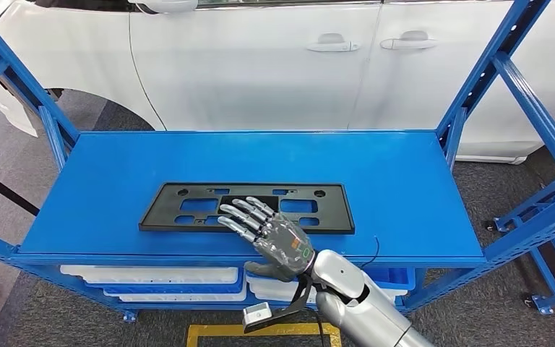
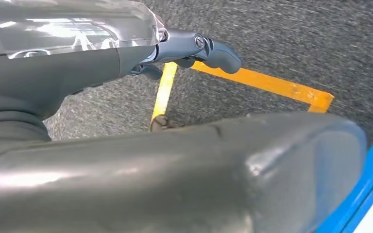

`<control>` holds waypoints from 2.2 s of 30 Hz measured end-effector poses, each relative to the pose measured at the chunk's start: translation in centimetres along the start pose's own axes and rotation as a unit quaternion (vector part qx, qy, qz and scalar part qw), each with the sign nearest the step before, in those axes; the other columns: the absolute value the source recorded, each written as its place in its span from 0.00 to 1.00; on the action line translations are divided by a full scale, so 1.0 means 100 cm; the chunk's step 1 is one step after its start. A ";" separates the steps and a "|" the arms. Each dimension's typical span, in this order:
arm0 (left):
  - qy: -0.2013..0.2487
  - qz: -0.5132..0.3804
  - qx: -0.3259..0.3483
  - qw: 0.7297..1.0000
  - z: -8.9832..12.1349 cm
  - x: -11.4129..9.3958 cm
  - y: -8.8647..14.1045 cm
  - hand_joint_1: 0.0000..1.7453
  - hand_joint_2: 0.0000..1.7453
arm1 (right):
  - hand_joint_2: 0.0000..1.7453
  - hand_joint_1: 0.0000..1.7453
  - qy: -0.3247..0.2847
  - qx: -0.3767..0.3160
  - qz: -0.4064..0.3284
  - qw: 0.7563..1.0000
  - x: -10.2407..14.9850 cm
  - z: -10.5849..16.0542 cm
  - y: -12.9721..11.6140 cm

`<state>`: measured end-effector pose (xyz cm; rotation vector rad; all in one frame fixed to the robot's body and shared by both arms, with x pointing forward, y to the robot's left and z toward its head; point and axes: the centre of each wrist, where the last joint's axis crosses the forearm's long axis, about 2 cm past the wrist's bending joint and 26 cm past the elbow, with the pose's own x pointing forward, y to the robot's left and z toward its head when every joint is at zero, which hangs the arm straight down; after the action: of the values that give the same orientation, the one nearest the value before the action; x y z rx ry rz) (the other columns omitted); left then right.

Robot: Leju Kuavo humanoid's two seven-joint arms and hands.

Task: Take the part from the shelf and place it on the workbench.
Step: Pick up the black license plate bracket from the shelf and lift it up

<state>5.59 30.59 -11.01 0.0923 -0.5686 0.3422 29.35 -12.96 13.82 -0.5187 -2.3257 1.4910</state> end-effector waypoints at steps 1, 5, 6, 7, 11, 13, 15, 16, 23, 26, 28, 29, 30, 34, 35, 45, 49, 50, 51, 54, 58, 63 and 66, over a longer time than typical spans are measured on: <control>-0.001 -0.001 0.000 1.000 0.000 0.001 0.000 0.00 0.00 | 1.00 0.00 -0.004 0.006 0.001 1.000 0.002 -0.004 0.003; -0.001 -0.003 -0.001 1.000 -0.001 0.001 -0.001 0.00 0.00 | 1.00 0.00 -0.015 0.028 0.004 0.999 0.008 -0.020 0.015; -0.001 -0.004 -0.001 1.000 0.000 0.001 -0.001 0.00 0.00 | 1.00 0.00 -0.016 0.032 0.004 0.999 0.009 -0.023 0.017; -0.001 -0.004 -0.001 1.000 0.000 0.001 -0.001 0.00 0.00 | 1.00 0.00 -0.018 0.034 0.004 0.999 0.009 -0.025 0.018; -0.001 -0.005 -0.001 1.000 0.000 0.001 0.000 0.00 0.00 | 1.00 0.00 -0.022 0.046 0.006 0.999 0.009 -0.027 0.023; 0.000 -0.006 -0.001 1.000 0.000 0.000 0.000 0.00 0.00 | 1.00 0.00 -0.022 0.053 0.004 0.998 0.011 -0.027 0.027; 0.003 -0.007 -0.002 1.000 0.000 0.000 0.000 0.00 0.00 | 1.00 0.00 -0.024 0.054 0.002 0.998 0.015 -0.033 0.029; 0.007 -0.008 -0.001 1.000 0.000 0.000 -0.001 0.00 0.00 | 1.00 0.00 -0.025 0.053 0.001 0.998 0.017 -0.038 0.030; 0.057 -0.029 0.012 0.998 0.001 -0.002 0.000 0.00 0.00 | 1.00 0.00 -0.042 0.031 -0.006 0.999 0.037 -0.074 0.028; 0.076 -0.039 0.020 0.996 0.001 -0.002 0.001 0.00 0.00 | 1.00 0.00 -0.051 0.026 -0.010 0.998 0.045 -0.088 0.027; 0.094 -0.047 0.028 0.994 0.002 -0.004 0.003 0.00 0.00 | 1.00 0.00 -0.051 0.029 -0.014 0.998 0.049 -0.092 0.029; 0.105 -0.050 0.033 0.993 0.002 -0.005 0.004 0.00 0.00 | 1.00 0.00 -0.051 0.030 -0.015 0.998 0.051 -0.094 0.029; 0.114 -0.053 0.038 0.991 0.003 -0.005 0.005 0.00 0.00 | 1.00 0.00 -0.052 0.030 -0.016 0.998 0.052 -0.097 0.029; 0.138 -0.062 0.047 0.987 0.002 -0.003 0.008 0.00 0.00 | 1.00 0.00 -0.059 0.024 -0.016 0.998 0.057 -0.107 0.027; 0.148 -0.064 0.050 0.986 0.002 -0.003 0.009 0.00 0.00 | 1.00 0.00 -0.060 0.023 -0.015 0.998 0.058 -0.109 0.027; 0.196 -0.084 0.050 0.976 0.004 -0.008 0.011 0.00 0.00 | 1.00 0.00 -0.043 0.035 0.020 0.998 0.059 -0.110 0.037; 0.193 -0.086 0.042 0.977 0.004 -0.009 0.009 0.00 0.00 | 1.00 0.00 -0.033 0.035 0.050 0.998 0.058 -0.116 0.037; 0.192 -0.087 0.041 0.977 0.004 -0.009 0.009 0.00 0.00 | 1.00 0.00 -0.029 0.036 0.056 0.997 0.057 -0.117 0.037; 0.191 -0.088 0.039 0.977 0.004 -0.009 0.009 0.00 0.00 | 1.00 0.00 -0.025 0.038 0.059 0.997 0.057 -0.117 0.037; 0.189 -0.090 0.037 0.977 0.004 -0.009 0.008 0.00 0.00 | 1.00 0.00 -0.019 0.041 0.064 0.997 0.056 -0.119 0.038; 0.187 -0.093 0.037 0.977 0.005 -0.009 0.010 0.00 0.00 | 1.00 0.00 -0.012 0.046 0.069 0.997 0.056 -0.121 0.038; 0.183 -0.093 0.034 0.978 0.005 -0.009 0.010 0.00 0.00 | 1.00 0.00 0.005 0.056 0.077 0.995 0.049 -0.120 0.039; 0.180 -0.094 0.032 0.979 0.004 -0.008 0.010 0.00 0.00 | 1.00 0.00 0.013 0.058 0.083 0.995 0.044 -0.121 0.038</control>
<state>4.36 31.22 -11.13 0.1425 -0.1873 0.1860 31.49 0.20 15.56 -0.7102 -2.2050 1.6724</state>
